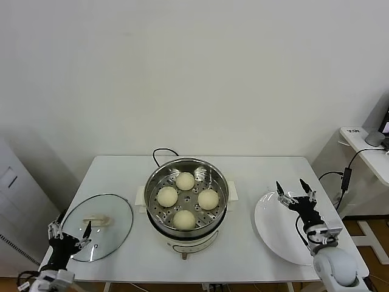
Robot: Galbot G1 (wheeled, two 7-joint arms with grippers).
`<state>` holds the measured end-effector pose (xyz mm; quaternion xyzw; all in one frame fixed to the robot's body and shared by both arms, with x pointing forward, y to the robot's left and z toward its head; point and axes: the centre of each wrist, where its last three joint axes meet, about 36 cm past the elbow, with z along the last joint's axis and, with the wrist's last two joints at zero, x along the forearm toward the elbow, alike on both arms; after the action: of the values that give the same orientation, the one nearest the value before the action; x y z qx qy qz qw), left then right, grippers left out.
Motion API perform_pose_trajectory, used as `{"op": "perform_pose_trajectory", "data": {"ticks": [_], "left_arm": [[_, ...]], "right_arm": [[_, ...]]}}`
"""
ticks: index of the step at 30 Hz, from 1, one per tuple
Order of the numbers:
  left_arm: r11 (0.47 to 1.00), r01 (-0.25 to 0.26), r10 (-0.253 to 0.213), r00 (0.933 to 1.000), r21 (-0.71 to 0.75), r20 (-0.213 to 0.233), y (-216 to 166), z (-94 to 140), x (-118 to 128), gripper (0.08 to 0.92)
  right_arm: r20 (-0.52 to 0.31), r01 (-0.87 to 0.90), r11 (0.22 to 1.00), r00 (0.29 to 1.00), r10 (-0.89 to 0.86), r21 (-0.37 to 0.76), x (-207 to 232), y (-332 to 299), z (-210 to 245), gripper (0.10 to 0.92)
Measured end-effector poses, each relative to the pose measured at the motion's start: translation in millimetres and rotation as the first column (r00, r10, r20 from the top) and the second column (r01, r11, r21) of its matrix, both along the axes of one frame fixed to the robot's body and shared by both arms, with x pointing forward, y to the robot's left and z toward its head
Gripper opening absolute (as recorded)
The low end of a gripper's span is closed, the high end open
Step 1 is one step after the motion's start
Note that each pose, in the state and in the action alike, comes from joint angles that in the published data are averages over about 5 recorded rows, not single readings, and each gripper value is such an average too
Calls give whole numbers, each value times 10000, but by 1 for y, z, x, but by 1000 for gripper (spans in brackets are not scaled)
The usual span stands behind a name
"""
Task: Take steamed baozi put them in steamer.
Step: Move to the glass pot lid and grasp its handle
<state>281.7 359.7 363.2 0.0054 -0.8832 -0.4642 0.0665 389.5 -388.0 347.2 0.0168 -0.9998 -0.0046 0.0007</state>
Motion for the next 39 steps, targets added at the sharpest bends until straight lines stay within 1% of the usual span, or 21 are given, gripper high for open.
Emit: {"op": "perform_pose_trajectory", "data": {"ticks": [3,7,11,17,22,29,32,39], "left_arm": [[9884,442,-499,9981,1454,357,9,-15,1,823],[9470,939,-1167,9916,3071,567,19,-34,2,823],[8942,1312,-1710,9837,4281,557,27,-51,4,823],[8163,1800,-2331,9721,5488,278,38,-68,11,823],[7720,2008,-2558,9667,6031,56,47,-78,20,823],[7369,2201,-2716,9622,6392,-182,54,-89,34,823],[7273,2229,-2719,9620,6491,-257,57,-92,41,823],[7143,2163,-2606,9648,6656,-339,65,-97,56,823]], "right_arm": [[-42,224,9997,9997,-224,51,-8,0,-8,823],[-97,414,9991,9991,-413,107,-16,2,-16,823],[-128,519,9986,9986,-517,135,-22,4,-23,823],[-158,605,9981,9981,-602,151,-28,6,-31,823],[-216,623,9979,9978,-619,163,-31,8,-38,823],[-231,569,9983,9981,-567,89,-31,10,-43,823],[-231,541,9985,9983,-540,53,-31,10,-45,823],[-249,462,9989,9986,-463,-50,-30,9,-49,823]]}}
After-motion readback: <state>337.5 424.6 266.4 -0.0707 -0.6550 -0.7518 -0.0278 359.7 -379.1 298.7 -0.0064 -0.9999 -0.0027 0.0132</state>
